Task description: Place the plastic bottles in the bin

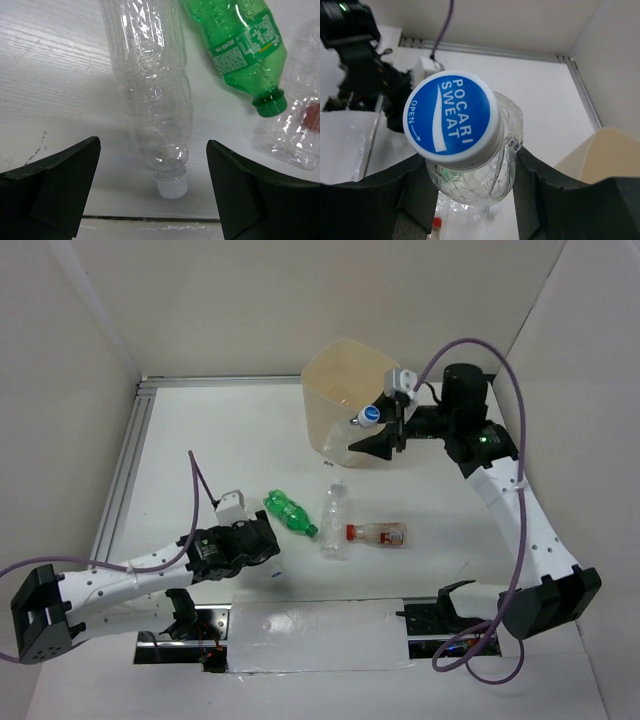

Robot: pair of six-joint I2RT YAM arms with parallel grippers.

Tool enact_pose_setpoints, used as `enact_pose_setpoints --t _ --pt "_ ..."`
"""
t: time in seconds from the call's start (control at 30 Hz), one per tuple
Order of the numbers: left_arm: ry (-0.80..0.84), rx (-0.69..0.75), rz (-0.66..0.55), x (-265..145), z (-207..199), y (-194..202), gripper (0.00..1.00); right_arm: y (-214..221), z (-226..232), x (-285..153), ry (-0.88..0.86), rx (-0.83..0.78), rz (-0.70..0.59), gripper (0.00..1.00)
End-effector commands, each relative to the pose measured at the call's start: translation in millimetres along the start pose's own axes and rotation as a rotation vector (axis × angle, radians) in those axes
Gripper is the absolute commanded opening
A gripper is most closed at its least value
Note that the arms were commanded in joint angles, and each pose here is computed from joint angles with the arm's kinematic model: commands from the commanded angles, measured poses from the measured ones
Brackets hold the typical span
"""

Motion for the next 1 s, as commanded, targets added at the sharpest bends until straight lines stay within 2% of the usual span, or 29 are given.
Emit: enact_pose_setpoints --t 0.0,0.07,0.1,0.13,0.23,0.37,0.47,0.5,0.53,0.57,0.6,0.63,0.8,0.87,0.9,0.93,0.97 --pt "-0.005 -0.049 -0.092 6 -13 -10 1.00 -79 -5 -6 -0.066 -0.083 -0.137 0.34" --pt "-0.004 -0.043 -0.097 7 -13 -12 1.00 -83 -16 -5 -0.001 -0.042 -0.127 0.34" --pt "-0.001 -0.035 -0.098 9 -15 -11 1.00 -98 -29 -4 0.060 -0.117 -0.162 0.33" --pt "0.007 -0.044 -0.109 12 -18 -16 1.00 -101 -44 -6 0.170 -0.106 -0.152 0.34" --pt "0.003 -0.043 -0.116 20 -10 -17 1.00 -88 -83 1 0.314 -0.106 -0.119 0.37" --pt "0.045 -0.038 -0.117 25 -9 -21 1.00 -44 -139 12 0.507 -0.078 -0.027 0.40" --pt "0.052 -0.048 -0.113 29 -9 -23 1.00 -26 -164 15 0.556 -0.034 0.033 0.43" --pt "0.026 -0.041 -0.111 34 -3 -21 1.00 -1 -174 16 0.556 0.021 0.080 0.52" --pt "0.021 -0.036 -0.099 35 -3 -19 1.00 -3 -180 14 0.554 0.025 0.082 0.64" --pt "0.014 -0.031 -0.097 37 -2 -17 1.00 1 -181 16 0.539 0.032 0.094 0.75" --pt "0.021 -0.033 -0.086 38 -4 -16 1.00 5 -182 14 0.527 0.047 0.101 0.92" --pt "0.006 -0.024 -0.082 41 -2 -14 1.00 10 -181 9 0.513 0.054 0.113 1.00" --pt "0.023 0.002 -0.059 52 -9 -7 1.00 -36 -157 -21 0.481 -0.009 0.052 1.00" --pt "0.001 0.018 -0.040 58 -6 -2 0.88 -35 -138 -27 0.433 0.029 0.057 1.00" --pt "0.002 0.028 -0.031 58 -8 -1 0.84 -49 -123 -34 0.354 -0.043 0.034 1.00" --pt "-0.003 0.032 -0.020 59 -7 1 0.76 -43 -98 -37 0.274 -0.020 0.052 1.00" --pt "-0.014 0.039 -0.016 61 -6 3 0.69 -34 -96 -36 0.267 0.004 0.060 1.00"
Point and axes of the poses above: each gripper's point midway between its finger pads, its own x axis out along the fingers, its own z axis along the line the jaws close on, y = z × x, the point moved 5 cm from there along -x, back along the fingers, and after that the axes turned 11 degrees about -x, right-handed, at the moved point
